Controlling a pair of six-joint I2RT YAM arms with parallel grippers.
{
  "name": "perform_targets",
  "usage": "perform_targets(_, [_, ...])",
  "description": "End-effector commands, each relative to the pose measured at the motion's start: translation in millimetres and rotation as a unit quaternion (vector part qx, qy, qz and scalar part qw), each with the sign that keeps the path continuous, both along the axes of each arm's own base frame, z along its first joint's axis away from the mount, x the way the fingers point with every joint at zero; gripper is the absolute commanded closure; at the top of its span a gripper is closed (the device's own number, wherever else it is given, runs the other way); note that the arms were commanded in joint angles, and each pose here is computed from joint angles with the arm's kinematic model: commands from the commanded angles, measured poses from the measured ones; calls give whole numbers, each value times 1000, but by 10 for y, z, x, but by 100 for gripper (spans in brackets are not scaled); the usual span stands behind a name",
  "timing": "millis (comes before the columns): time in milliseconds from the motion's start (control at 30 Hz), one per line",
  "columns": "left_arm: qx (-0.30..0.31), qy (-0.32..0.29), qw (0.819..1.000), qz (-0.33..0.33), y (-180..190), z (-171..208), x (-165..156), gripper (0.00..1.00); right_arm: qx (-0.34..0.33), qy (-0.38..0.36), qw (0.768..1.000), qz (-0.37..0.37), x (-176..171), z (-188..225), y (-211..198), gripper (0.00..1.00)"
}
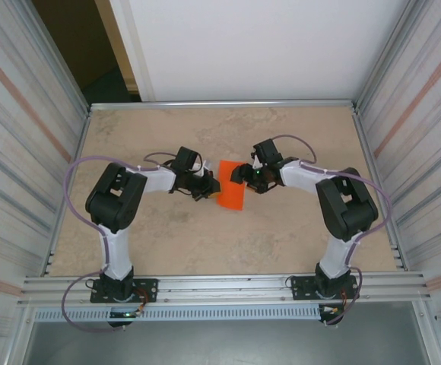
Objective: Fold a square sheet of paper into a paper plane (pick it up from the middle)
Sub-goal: Third fold the triangle at the center of the table.
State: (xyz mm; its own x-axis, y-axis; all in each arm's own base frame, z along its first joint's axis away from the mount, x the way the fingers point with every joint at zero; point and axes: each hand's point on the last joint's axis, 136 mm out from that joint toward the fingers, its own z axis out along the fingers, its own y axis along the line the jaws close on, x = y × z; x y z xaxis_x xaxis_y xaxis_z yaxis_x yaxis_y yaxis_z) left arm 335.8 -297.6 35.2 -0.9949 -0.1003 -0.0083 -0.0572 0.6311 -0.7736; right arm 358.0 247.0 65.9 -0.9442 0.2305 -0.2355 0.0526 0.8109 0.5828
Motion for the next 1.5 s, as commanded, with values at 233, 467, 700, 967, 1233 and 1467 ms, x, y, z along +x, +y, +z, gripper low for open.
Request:
perform_targets(233, [20, 4, 999, 43, 184, 139, -37, 100, -113, -215, 969, 51, -27, 673, -158, 11])
perform_targets(467, [30, 4, 998, 63, 268, 179, -85, 100, -166, -284, 942, 71, -119, 716, -30, 1])
perform_targets(700, [40, -4, 996, 75, 328, 255, -96, 100, -191, -295, 929, 115, -235, 529, 78, 1])
perform_targets(967, [29, -2, 997, 76, 296, 291, -81, 100, -210, -337, 902, 167, -319, 395, 97, 1])
perform_targets(1233, [27, 22, 996, 85, 275, 351, -81, 100, -195, -379, 873, 239, -563, 308, 266, 8])
perform_targets(1467, [24, 39, 993, 104, 277, 392, -63, 100, -197, -411, 841, 291, -756, 276, 487, 15])
